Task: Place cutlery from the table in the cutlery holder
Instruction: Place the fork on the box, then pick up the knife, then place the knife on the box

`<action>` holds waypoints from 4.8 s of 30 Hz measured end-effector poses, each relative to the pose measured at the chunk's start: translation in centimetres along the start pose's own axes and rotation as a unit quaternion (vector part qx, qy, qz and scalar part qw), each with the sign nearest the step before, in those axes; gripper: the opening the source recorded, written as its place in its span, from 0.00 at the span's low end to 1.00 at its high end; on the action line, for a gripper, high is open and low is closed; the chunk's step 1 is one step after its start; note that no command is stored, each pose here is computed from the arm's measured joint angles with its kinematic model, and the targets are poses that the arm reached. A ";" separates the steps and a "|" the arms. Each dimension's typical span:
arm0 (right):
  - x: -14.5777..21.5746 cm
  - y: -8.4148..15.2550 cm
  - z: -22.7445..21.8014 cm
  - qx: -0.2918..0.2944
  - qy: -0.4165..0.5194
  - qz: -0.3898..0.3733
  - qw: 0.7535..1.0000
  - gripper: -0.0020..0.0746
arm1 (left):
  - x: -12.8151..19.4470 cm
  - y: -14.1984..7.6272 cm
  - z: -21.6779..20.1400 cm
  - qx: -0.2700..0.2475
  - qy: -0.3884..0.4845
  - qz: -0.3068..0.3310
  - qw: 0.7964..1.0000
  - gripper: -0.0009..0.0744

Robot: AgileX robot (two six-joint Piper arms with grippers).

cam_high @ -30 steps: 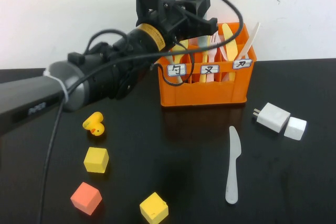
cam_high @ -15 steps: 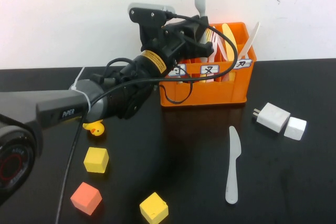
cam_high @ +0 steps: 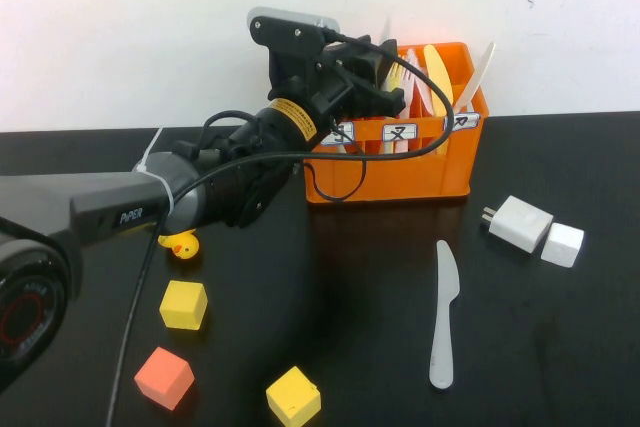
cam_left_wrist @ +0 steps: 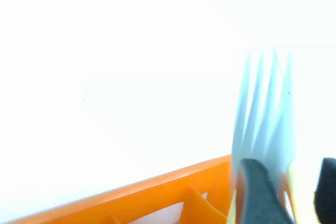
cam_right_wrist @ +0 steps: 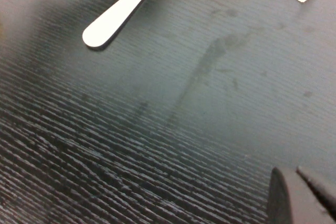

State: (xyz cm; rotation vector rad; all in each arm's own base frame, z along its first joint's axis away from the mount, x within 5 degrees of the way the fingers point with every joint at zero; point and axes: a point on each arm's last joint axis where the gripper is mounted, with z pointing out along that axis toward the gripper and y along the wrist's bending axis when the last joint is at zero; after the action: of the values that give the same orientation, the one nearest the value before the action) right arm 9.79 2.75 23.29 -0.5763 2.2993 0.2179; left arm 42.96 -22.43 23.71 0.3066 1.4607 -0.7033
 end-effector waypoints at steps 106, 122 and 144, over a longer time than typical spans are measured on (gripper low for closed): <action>-14.5 6.0 24.8 -0.048 0.364 -0.116 0.923 0.24 | -5.1 -6.9 -38.7 -0.221 0.218 -0.201 0.929 0.01; -19.8 7.3 19.2 -0.124 0.180 -0.111 0.969 0.24 | -5.1 -6.8 -38.7 -0.224 0.217 -0.182 0.932 0.01; -28.0 4.8 15.1 -0.010 -0.227 -0.125 0.966 0.24 | -5.1 -6.8 -38.7 -0.223 0.217 -0.182 0.933 0.01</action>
State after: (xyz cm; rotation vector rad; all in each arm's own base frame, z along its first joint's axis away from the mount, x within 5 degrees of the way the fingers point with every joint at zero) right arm 34.48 21.37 32.25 -0.7365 1.7668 0.2232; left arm 8.21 -3.42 25.64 -0.1837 2.0828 -0.5912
